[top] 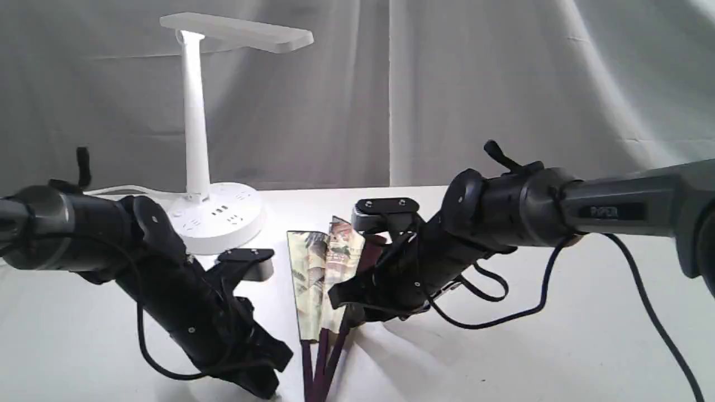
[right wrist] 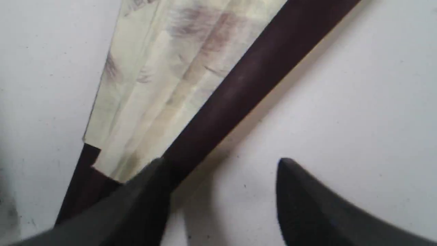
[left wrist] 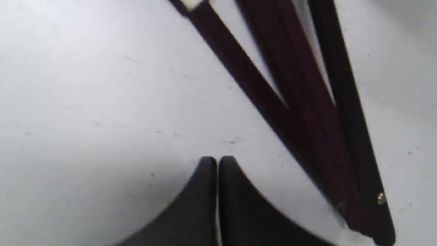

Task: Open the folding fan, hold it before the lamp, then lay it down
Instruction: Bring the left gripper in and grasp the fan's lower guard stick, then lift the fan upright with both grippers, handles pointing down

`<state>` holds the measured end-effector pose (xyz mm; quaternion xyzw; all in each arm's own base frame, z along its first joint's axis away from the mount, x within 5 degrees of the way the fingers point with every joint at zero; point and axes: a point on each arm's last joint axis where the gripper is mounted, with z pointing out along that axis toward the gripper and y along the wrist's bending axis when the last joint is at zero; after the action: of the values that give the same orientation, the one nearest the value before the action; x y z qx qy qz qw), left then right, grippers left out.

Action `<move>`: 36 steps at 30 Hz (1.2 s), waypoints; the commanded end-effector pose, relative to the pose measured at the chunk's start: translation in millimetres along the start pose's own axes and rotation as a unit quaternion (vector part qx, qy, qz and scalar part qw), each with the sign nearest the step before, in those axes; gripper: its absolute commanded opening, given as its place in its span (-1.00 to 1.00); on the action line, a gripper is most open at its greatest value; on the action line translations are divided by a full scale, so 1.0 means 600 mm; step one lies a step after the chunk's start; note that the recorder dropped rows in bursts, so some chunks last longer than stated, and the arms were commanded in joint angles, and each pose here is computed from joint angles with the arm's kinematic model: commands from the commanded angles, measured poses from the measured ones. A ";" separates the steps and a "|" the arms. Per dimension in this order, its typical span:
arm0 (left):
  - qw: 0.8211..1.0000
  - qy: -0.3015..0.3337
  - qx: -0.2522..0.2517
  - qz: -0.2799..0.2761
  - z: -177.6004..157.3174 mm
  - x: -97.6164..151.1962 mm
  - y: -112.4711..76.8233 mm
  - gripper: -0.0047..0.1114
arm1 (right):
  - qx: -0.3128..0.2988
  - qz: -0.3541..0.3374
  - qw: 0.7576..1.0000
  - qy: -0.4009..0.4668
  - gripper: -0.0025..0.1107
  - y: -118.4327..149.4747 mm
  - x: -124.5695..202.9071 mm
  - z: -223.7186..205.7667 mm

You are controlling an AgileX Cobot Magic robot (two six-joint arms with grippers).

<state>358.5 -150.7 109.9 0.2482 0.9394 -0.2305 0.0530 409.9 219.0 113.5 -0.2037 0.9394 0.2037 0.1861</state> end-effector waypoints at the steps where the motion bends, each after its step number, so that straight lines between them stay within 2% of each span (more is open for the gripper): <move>1: 0.999 -0.047 -0.018 0.003 -0.032 -0.017 -0.006 -0.92 | -0.016 0.021 1.000 -0.011 0.21 0.006 -0.008 -0.010; 5: 0.998 -0.069 -0.001 -0.004 -0.036 -0.024 -0.014 -0.92 | -0.039 0.063 0.997 -0.032 0.42 0.012 -0.015 -0.011; 10: 0.996 -0.091 -0.007 -0.015 -0.038 -0.030 -0.011 -0.92 | -0.068 0.159 0.983 -0.057 0.43 0.014 -0.010 -0.002; 16: 0.995 -0.091 0.004 -0.028 -0.032 -0.030 -0.012 -0.92 | -0.045 0.224 0.967 -0.111 0.43 -0.003 -0.002 0.008; 19: 0.994 -0.093 0.016 -0.047 -0.013 -0.031 -0.005 -0.92 | -0.050 0.235 0.964 -0.113 0.43 -0.002 -0.003 0.008; 27: 0.991 -0.108 0.058 -0.049 0.013 -0.034 -0.003 -0.92 | -0.075 0.281 0.952 -0.097 0.43 -0.009 0.016 0.051; 31: 0.991 -0.104 0.060 -0.054 0.022 -0.033 -0.001 -0.92 | -0.099 0.256 0.955 -0.108 0.43 -0.007 0.016 0.061; 36: 0.991 -0.101 0.069 -0.061 0.047 -0.029 0.009 -0.92 | -0.147 0.256 0.948 -0.116 0.43 0.005 0.012 0.058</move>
<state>374.2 -165.9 90.3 0.1691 0.9257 -0.3195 0.1112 416.1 235.1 93.6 0.0507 0.8898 0.3988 0.2159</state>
